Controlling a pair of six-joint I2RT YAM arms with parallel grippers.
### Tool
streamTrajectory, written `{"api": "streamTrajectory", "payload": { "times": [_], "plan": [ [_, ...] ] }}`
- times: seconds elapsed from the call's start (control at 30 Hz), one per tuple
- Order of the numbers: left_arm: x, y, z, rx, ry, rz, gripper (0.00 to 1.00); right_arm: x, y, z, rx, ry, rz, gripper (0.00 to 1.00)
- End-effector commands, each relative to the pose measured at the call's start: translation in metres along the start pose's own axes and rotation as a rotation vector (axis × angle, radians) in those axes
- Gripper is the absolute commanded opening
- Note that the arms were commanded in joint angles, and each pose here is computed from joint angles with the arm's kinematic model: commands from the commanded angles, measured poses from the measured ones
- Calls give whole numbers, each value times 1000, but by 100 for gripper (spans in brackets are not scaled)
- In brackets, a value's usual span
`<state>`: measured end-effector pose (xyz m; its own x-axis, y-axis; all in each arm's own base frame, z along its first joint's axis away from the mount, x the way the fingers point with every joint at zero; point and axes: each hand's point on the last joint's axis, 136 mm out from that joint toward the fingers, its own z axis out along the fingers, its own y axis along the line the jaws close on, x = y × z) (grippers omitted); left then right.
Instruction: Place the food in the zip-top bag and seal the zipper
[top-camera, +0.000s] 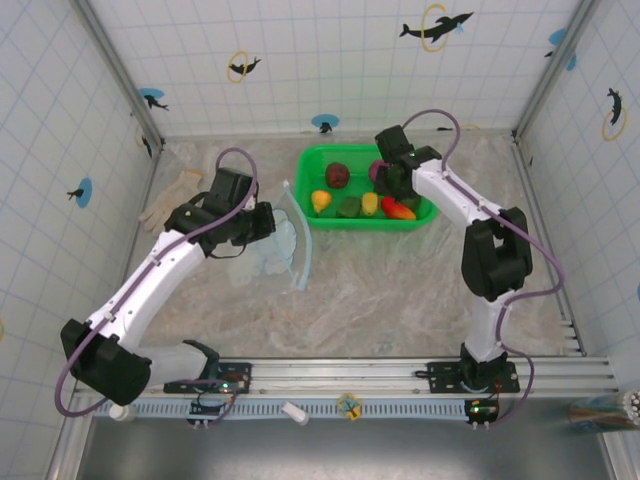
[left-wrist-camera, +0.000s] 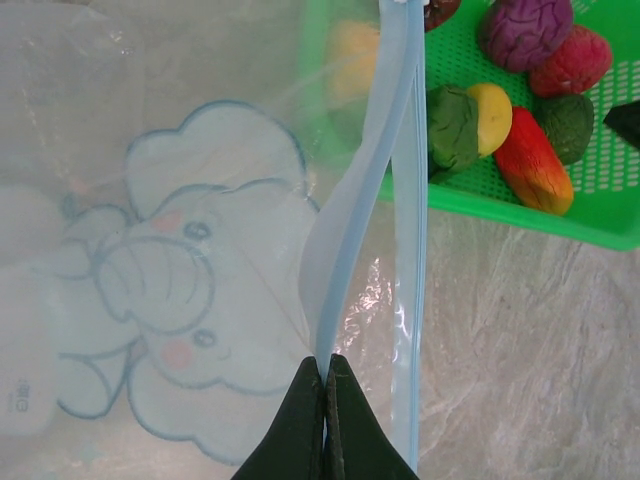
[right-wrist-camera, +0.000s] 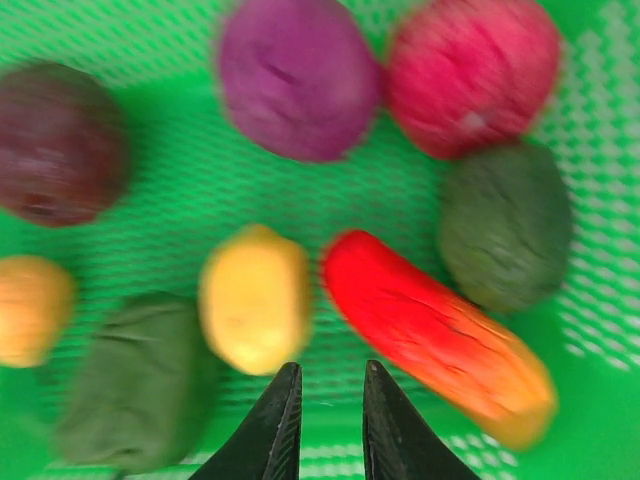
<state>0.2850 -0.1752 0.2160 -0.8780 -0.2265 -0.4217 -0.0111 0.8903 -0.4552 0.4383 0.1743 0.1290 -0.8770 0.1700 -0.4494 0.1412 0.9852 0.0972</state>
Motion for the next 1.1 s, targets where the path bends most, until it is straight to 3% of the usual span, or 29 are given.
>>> {"api": "streamTrajectory", "payload": {
  "times": [0.0,0.23,0.5,0.67,0.77,0.9,1.07],
  "plan": [
    [-10,3,-1,-7,-49,-6,0,15,-33,3,139,46,18,18],
    [-22,7,-8,-18,-111,3,0,54,-73,15,210,125,-6,1],
    [-30,13,-14,-38,-152,7,0,85,-123,2,278,171,6,0],
    [-34,15,-17,-50,-180,0,0,107,-171,-16,398,161,22,0],
    [-32,16,-14,-45,-175,-5,0,121,-218,-31,538,128,79,7],
    [-27,14,-9,-22,-157,-14,0,126,-256,-41,616,120,160,13],
    [-16,-3,1,88,-89,-21,0,86,-204,-50,458,13,89,26]
  ]
}}
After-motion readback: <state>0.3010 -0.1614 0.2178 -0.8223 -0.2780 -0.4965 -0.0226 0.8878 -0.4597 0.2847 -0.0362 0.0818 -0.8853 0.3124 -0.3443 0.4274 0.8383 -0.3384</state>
